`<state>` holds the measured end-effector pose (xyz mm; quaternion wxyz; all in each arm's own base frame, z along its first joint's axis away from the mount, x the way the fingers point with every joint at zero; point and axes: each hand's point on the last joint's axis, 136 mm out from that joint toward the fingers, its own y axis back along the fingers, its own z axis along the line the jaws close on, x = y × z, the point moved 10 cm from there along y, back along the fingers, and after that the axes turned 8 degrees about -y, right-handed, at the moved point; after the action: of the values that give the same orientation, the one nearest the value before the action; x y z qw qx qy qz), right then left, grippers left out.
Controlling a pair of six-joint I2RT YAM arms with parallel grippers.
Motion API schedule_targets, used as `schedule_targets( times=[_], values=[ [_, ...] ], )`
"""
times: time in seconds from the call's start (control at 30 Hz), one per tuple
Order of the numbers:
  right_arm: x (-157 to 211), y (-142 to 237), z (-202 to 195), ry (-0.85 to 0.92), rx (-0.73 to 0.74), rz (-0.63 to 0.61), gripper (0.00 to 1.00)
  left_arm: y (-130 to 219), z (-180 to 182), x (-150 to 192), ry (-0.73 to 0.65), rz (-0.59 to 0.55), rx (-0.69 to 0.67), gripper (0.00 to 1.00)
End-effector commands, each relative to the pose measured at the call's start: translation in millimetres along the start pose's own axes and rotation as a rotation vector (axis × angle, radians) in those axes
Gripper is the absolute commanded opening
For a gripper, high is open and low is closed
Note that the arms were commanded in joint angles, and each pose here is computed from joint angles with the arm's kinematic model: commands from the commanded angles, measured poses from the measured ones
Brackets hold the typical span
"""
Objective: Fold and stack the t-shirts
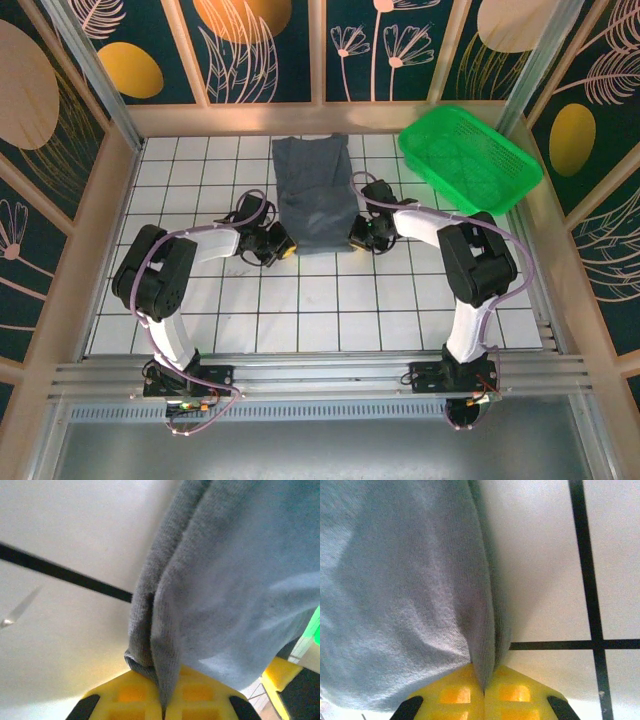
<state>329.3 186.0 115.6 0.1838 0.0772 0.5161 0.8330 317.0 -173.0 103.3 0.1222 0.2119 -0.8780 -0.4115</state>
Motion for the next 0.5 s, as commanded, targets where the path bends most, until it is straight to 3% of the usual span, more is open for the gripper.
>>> schedule_targets(
  times=[0.0, 0.27, 0.47],
  values=[
    [-16, 24, 22, 0.014, -0.055, -0.086, 0.00, 22, -26, -17, -0.044, -0.077, 0.027, 0.00],
    [-52, 105, 80, 0.077, -0.202, -0.237, 0.00, 103, -103, -47, -0.131, -0.211, 0.217, 0.00],
    [-31, 107, 77, 0.084, -0.215, -0.165, 0.00, 104, -80, -25, -0.114, -0.128, 0.234, 0.00]
  ],
)
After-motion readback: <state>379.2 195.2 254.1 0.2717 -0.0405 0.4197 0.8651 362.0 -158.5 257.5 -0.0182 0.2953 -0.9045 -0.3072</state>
